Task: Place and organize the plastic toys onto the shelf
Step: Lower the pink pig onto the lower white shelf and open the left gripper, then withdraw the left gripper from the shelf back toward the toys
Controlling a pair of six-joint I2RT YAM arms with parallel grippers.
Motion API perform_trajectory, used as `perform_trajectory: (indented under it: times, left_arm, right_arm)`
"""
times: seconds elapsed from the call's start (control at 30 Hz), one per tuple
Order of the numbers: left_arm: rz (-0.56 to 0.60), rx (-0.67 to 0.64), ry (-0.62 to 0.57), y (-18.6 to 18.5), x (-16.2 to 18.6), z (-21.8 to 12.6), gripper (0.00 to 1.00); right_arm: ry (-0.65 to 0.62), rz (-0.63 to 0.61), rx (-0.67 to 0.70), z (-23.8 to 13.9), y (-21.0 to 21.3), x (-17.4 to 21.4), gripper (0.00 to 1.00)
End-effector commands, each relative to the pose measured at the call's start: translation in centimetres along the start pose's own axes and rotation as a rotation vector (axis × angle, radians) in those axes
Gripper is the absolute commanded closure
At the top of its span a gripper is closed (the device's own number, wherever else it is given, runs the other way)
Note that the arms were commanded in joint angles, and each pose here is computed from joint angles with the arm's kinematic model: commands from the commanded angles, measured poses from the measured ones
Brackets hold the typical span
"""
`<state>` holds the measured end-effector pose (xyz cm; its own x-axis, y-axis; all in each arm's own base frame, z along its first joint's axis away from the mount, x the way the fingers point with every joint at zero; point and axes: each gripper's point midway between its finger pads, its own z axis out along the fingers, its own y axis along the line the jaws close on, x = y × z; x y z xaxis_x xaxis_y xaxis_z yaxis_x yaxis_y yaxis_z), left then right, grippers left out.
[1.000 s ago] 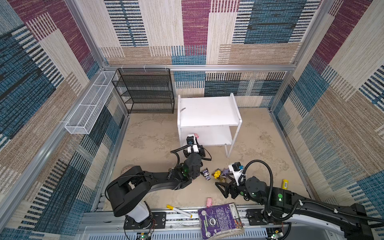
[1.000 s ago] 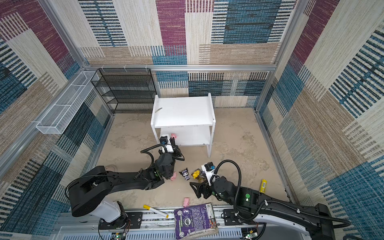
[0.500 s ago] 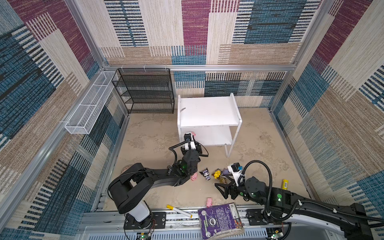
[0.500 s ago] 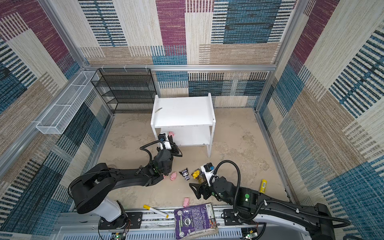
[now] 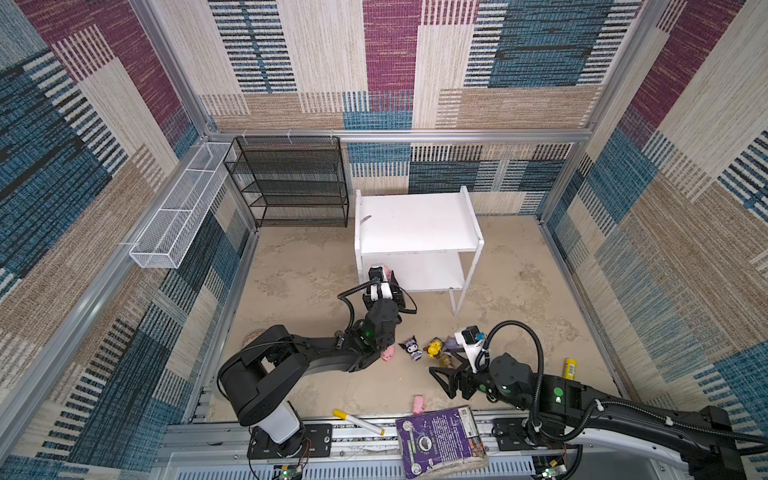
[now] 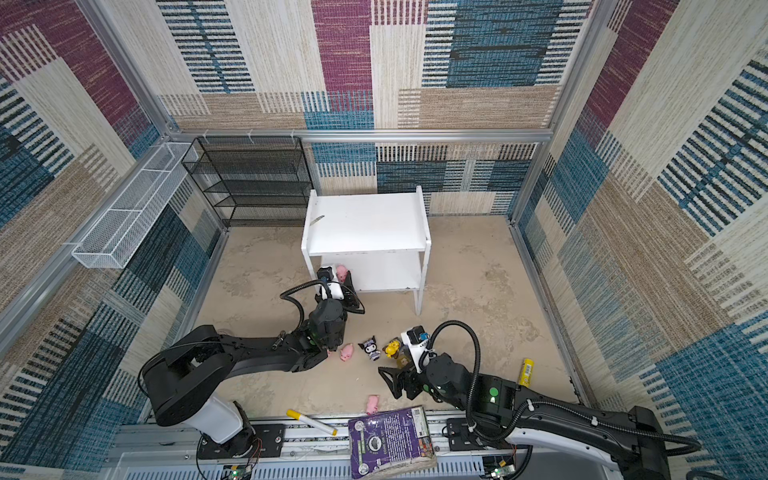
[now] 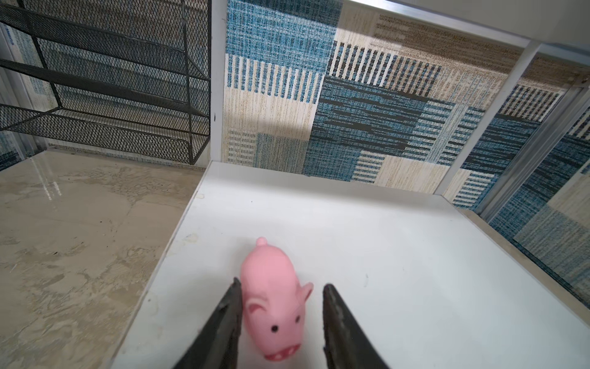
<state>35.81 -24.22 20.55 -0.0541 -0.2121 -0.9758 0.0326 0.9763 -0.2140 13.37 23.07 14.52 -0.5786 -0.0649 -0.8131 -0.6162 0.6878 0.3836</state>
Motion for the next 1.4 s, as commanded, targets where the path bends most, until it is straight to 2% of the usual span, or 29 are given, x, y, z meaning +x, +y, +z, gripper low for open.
perform_trajectory:
  times: [0.0, 0.23, 0.57, 0.73, 0.83, 1.1, 1.37]
  left_arm:
    - [-0.016, 0.008, 0.013, 0.0, 0.0, -0.1, 0.50]
    - [-0.014, 0.022, 0.026, 0.3, -0.1, -0.7, 0.37]
    - [-0.025, 0.035, 0.088, 1.8, -0.2, -3.0, 0.27]
    - [0.028, 0.090, 0.115, 1.7, -0.5, -4.1, 0.19]
    - [0.062, 0.130, 0.167, 2.1, -0.1, -5.3, 0.18]
    - [0.050, 0.249, 0.289, 3.6, 0.5, -9.3, 0.18]
    - [0.072, 0.228, 0.381, 7.8, 1.5, -12.8, 0.17]
  right_arm:
    - [-0.023, -0.003, -0.021, 0.0, 0.5, -0.6, 0.06]
    - [-0.023, -0.008, -0.019, 0.0, 0.5, -0.7, 0.06]
    - [-0.030, -0.015, -0.024, 0.0, 0.6, -0.8, 0.06]
    - [-0.034, -0.036, -0.018, 0.2, 0.6, -1.0, 0.06]
    - [-0.028, -0.048, -0.012, 0.4, 0.7, -1.1, 0.06]
    - [-0.018, -0.083, -0.007, 0.9, 1.0, -1.3, 0.06]
    - [-0.007, -0.084, -0.019, 1.6, 1.6, -1.4, 0.06]
